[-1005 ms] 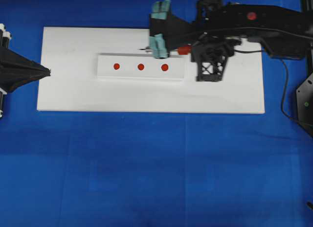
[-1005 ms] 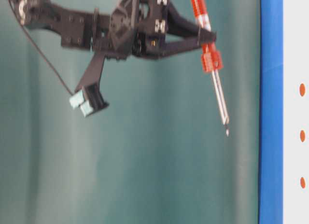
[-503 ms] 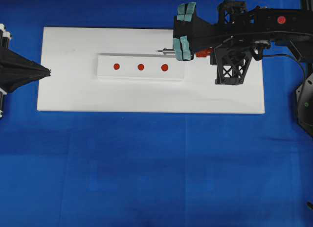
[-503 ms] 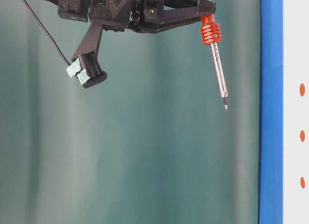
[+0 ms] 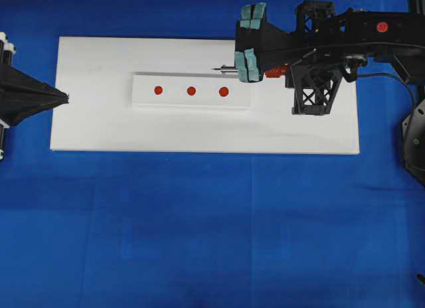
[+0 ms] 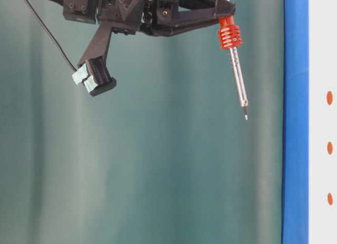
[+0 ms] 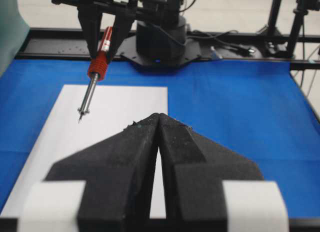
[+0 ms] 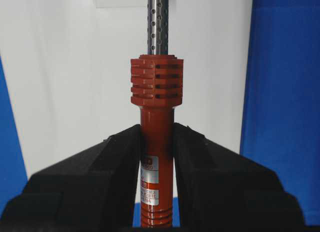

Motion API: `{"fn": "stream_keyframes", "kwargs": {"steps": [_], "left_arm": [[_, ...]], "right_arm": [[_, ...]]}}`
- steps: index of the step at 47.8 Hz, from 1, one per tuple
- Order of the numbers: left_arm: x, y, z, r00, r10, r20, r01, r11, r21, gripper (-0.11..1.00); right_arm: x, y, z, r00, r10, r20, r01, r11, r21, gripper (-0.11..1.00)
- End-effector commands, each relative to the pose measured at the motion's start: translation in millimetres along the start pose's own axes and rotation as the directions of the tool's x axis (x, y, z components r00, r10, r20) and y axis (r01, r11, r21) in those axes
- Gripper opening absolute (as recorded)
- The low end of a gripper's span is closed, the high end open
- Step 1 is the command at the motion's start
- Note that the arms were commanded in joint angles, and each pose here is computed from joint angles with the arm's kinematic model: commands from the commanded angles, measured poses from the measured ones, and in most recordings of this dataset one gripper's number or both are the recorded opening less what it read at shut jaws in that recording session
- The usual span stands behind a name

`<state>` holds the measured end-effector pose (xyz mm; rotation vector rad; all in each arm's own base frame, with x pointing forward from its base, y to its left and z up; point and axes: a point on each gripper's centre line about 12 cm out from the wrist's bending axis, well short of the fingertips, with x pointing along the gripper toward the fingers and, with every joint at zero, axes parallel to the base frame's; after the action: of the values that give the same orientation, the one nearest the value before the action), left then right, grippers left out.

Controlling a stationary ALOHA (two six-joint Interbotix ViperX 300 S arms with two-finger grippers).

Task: Touch the tip of the soldering iron to the mark.
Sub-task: 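Lower the iron tip onto the middle red dot and hold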

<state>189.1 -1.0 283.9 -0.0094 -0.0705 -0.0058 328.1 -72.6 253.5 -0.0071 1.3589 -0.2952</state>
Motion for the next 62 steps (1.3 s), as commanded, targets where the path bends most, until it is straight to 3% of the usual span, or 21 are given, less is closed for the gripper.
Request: {"fn": "stream_keyframes", "kwargs": {"steps": [1, 35, 62], "left_arm": [[1.5, -0.3, 4.0, 1.0, -0.002, 0.011, 0.002, 1.0, 0.0, 0.0], [1.9, -0.3, 2.7, 1.0, -0.002, 0.006, 0.002, 1.0, 0.004, 0.0], [2.3, -0.3, 2.1, 1.0, -0.002, 0.003, 0.002, 1.0, 0.008, 0.0]], "right_arm": [[-10.0, -0.8, 4.7, 0.999, 0.004, 0.041, -0.005, 1.0, 0.006, 0.06], [56.6, 14.9, 33.7, 1.0, 0.023, -0.013, -0.023, 0.999, -0.027, 0.06], [81.6, 20.0, 42.6, 0.999, 0.024, -0.048, -0.026, 0.999, -0.045, 0.06]]}}
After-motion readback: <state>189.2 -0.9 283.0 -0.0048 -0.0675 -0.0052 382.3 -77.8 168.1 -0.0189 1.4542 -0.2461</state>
